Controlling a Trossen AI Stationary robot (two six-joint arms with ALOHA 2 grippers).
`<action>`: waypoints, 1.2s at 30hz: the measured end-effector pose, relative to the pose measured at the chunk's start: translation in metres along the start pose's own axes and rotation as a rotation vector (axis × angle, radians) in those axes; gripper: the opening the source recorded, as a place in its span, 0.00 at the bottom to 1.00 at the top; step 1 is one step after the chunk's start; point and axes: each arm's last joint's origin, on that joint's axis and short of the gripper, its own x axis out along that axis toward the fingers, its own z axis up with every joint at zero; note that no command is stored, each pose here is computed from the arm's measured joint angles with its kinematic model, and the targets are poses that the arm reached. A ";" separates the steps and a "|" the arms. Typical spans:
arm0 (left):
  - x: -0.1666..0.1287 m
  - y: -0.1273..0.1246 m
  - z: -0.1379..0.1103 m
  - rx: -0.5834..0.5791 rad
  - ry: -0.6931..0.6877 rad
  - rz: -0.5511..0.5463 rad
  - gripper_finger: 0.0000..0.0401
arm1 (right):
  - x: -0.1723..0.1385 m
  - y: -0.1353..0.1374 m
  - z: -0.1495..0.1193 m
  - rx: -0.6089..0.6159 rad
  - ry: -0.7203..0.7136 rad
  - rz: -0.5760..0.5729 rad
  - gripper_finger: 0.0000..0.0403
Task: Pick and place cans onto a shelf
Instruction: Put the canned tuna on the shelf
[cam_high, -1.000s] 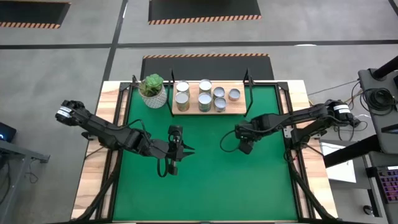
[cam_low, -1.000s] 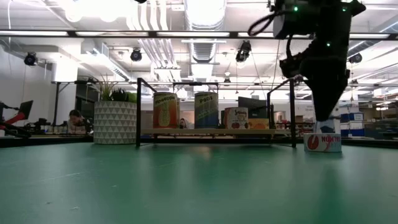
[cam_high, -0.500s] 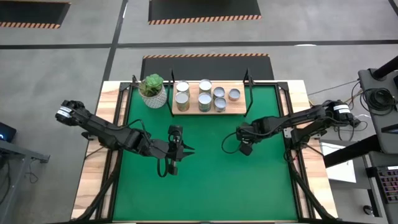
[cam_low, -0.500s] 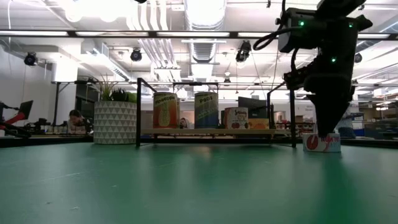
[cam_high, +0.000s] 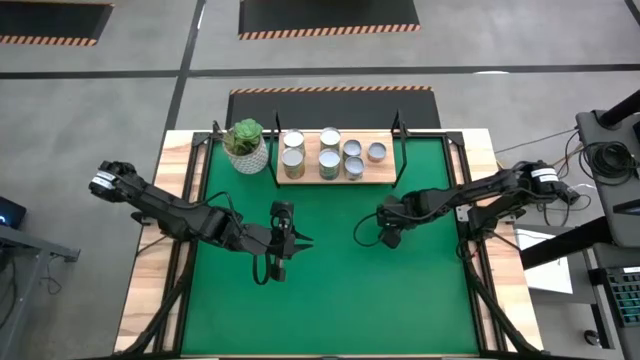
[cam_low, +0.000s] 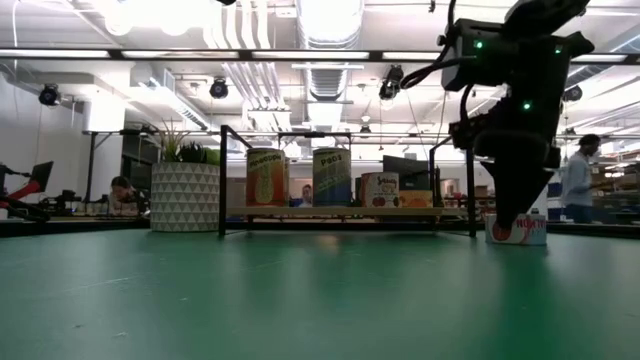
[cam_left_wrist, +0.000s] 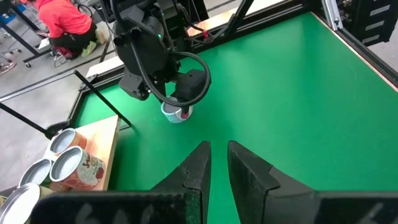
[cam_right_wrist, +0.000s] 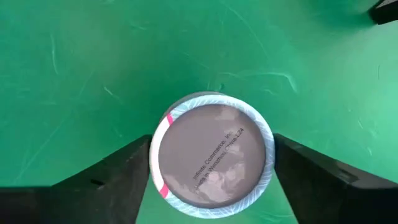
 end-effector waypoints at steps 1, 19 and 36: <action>0.000 0.000 0.000 0.000 -0.001 0.000 0.09 | -0.001 0.000 0.000 -0.001 -0.003 0.003 0.70; 0.011 -0.004 0.009 -0.088 -0.101 0.009 0.09 | -0.077 0.033 -0.045 -0.340 -0.922 0.219 0.78; 0.049 -0.022 -0.003 -0.290 -0.083 -0.002 0.09 | -0.072 0.042 -0.058 -0.528 -1.219 0.337 0.61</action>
